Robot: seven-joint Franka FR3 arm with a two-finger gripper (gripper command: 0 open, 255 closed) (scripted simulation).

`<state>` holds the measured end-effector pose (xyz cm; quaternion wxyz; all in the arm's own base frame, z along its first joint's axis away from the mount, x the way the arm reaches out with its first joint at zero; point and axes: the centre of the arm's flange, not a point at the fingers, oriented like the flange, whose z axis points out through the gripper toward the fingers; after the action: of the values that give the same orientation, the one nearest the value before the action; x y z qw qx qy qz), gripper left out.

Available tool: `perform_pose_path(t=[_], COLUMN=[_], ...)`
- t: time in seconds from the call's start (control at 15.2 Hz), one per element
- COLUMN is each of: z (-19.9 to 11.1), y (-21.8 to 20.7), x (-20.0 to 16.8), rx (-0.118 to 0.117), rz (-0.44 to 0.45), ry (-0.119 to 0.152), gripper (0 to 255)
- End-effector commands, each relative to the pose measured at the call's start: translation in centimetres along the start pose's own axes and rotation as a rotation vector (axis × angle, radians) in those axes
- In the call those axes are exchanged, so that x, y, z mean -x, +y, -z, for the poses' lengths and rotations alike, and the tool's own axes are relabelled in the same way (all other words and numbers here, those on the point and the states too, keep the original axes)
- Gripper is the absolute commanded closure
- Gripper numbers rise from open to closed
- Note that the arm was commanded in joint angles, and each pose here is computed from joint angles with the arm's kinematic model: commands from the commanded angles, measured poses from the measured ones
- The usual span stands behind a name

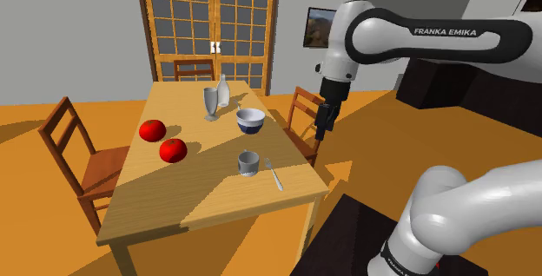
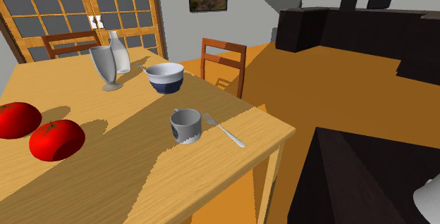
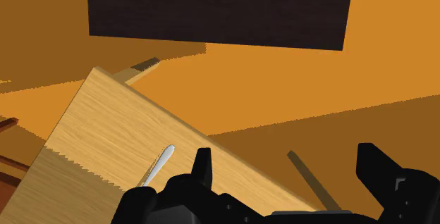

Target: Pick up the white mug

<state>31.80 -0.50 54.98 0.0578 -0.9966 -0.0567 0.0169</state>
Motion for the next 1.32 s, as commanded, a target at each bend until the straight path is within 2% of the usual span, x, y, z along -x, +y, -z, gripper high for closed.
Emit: perform_pose_path(t=[0.0,1.25], z=[0.0,-15.6], y=[0.0,4.8], x=[0.0,-19.3], rx=[0.000,0.087], rz=[0.000,0.015], ry=[0.000,-0.034], gripper=[0,0])
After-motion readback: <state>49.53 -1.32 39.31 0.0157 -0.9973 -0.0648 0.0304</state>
